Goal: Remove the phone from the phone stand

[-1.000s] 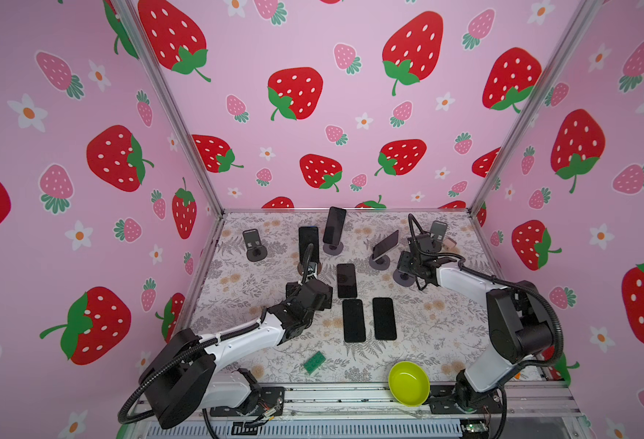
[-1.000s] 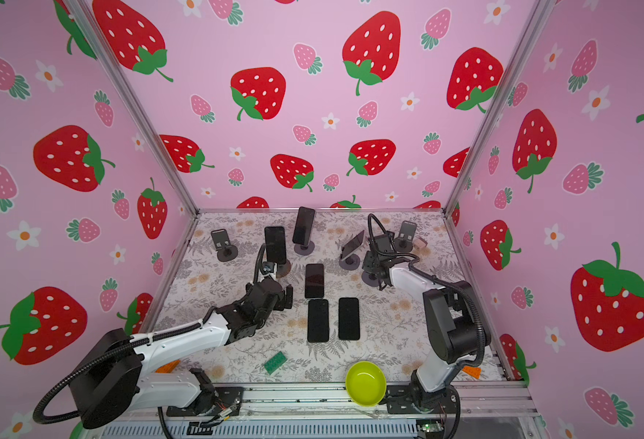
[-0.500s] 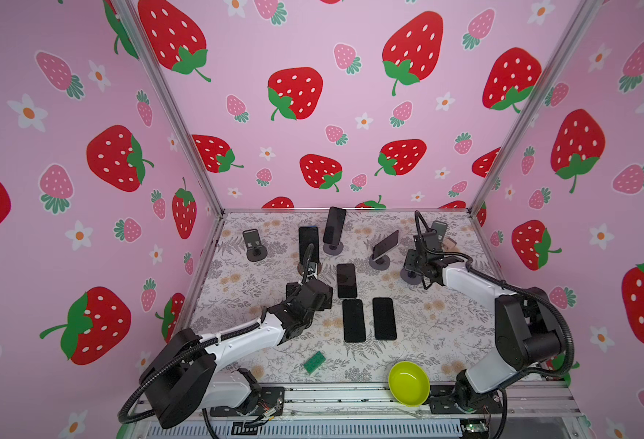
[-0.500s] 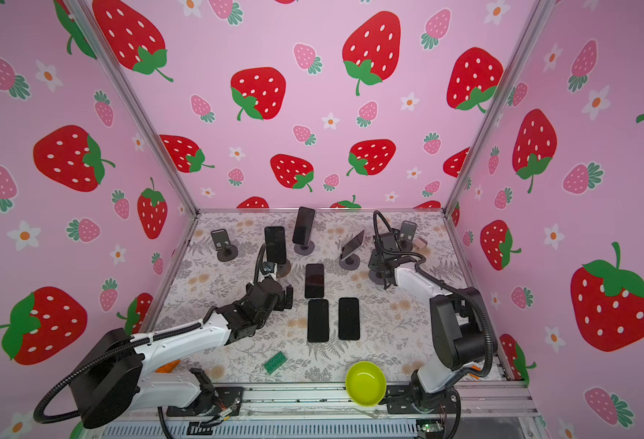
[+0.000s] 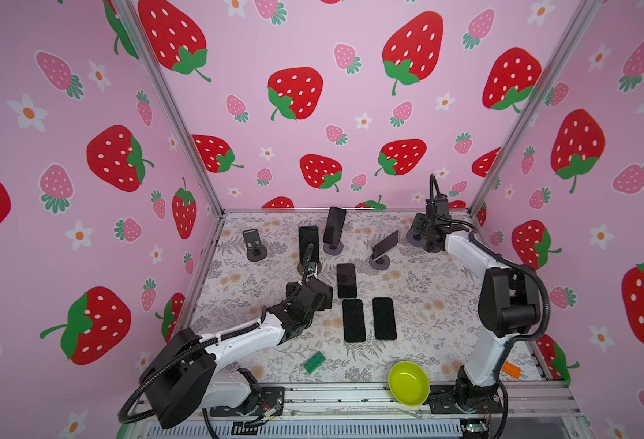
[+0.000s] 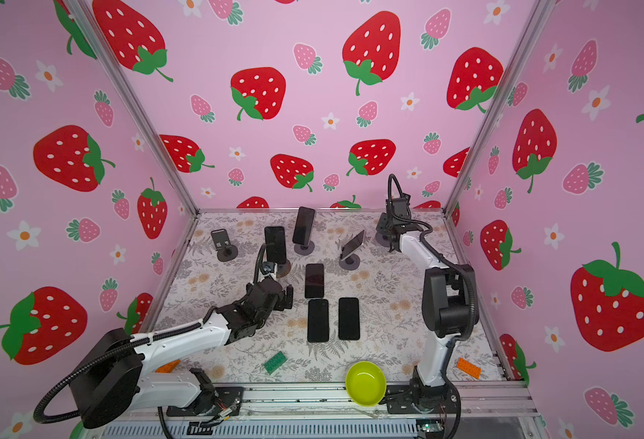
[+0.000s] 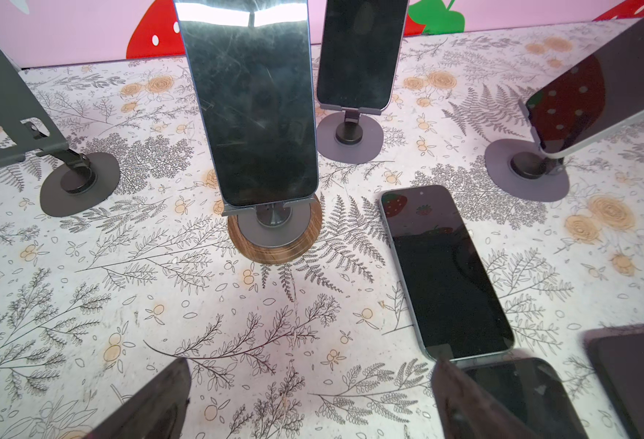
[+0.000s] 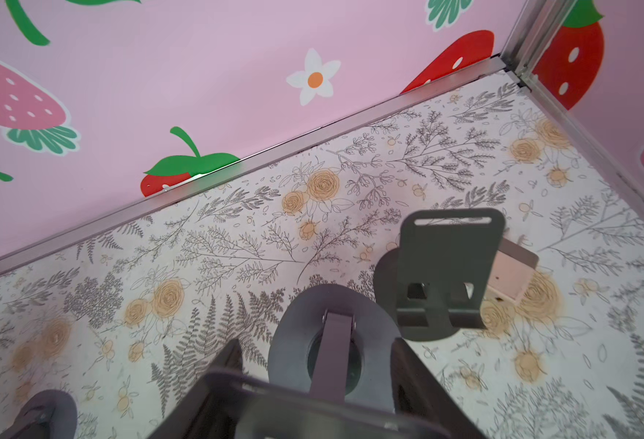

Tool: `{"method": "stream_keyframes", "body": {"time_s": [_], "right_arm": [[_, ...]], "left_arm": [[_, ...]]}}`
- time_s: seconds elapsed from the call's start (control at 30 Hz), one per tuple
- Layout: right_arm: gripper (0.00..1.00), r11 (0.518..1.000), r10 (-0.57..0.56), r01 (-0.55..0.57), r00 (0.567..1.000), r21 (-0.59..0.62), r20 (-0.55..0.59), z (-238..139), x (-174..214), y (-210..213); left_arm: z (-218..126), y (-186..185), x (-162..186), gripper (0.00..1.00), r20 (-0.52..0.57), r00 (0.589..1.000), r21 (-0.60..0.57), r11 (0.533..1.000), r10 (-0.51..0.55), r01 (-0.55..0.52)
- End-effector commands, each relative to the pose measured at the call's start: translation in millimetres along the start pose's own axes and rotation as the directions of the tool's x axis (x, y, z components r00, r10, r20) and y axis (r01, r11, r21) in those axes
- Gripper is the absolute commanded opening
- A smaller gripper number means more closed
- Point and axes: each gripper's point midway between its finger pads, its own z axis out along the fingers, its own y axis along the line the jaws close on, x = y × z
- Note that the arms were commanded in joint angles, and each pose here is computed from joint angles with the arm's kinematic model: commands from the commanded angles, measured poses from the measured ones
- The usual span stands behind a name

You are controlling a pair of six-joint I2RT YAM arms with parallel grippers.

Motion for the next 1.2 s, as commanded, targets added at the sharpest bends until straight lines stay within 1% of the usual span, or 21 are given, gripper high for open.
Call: {"method": "stream_keyframes", "body": {"time_s": [0.0,0.17,0.3,0.53,0.6,0.73,0.8,0.97,1.07,1.17], "right_arm": [[0.57,0.999,-0.022,0.022,1.000,-0.027,-0.011,19.2,-3.5,9.8],[0.57,0.999,-0.042,0.042,0.998,-0.006,-0.036,47.8,2.1,10.8],[0.57,0.999,-0.047,0.047,0.997,0.009,-0.062,61.8,11.8,6.5],[0.58,0.998,-0.053,0.055,0.994,0.024,-0.097,74.6,27.0,-1.4],[0.60,0.998,-0.054,0.057,0.993,0.022,-0.100,74.7,26.4,-1.4],[0.64,0.998,-0.064,0.067,0.994,0.023,-0.088,68.9,19.2,-1.0],[0.68,0.997,-0.069,0.071,0.994,0.021,-0.084,65.1,14.7,0.4],[0.74,0.997,-0.077,0.079,0.995,0.020,-0.068,50.3,1.8,2.0],[0.77,0.997,-0.073,0.074,0.996,0.018,-0.054,36.6,-8.8,2.0],[0.79,0.999,-0.054,0.054,0.998,-0.006,-0.034,13.5,-20.4,4.9]], "left_arm": [[-2.6,4.6,-7.2,0.99,0.035,0.999,-0.016,1.000,-0.011,0.012],[-5.1,5.1,-9.5,0.99,0.040,0.999,-0.011,1.000,-0.011,0.011],[-5.5,4.7,-9.9,0.99,0.044,0.999,-0.008,1.000,-0.013,0.013],[-3.6,2.9,-8.3,0.99,0.033,0.999,-0.005,1.000,-0.010,0.010],[-4.1,3.0,-8.9,0.99,0.034,0.999,-0.005,1.000,-0.010,0.011],[-4.3,4.1,-9.0,0.99,0.039,0.999,-0.008,1.000,-0.011,0.011],[-4.9,4.3,-9.4,0.99,0.037,0.999,-0.010,1.000,-0.008,0.008],[-5.1,4.4,-9.5,0.99,0.038,0.999,-0.009,1.000,-0.010,0.010],[-6.2,4.6,-10.4,0.99,0.040,0.999,-0.007,1.000,-0.011,0.011],[-6.4,5.1,-10.7,0.99,0.046,0.999,-0.008,1.000,-0.014,0.014]]}}
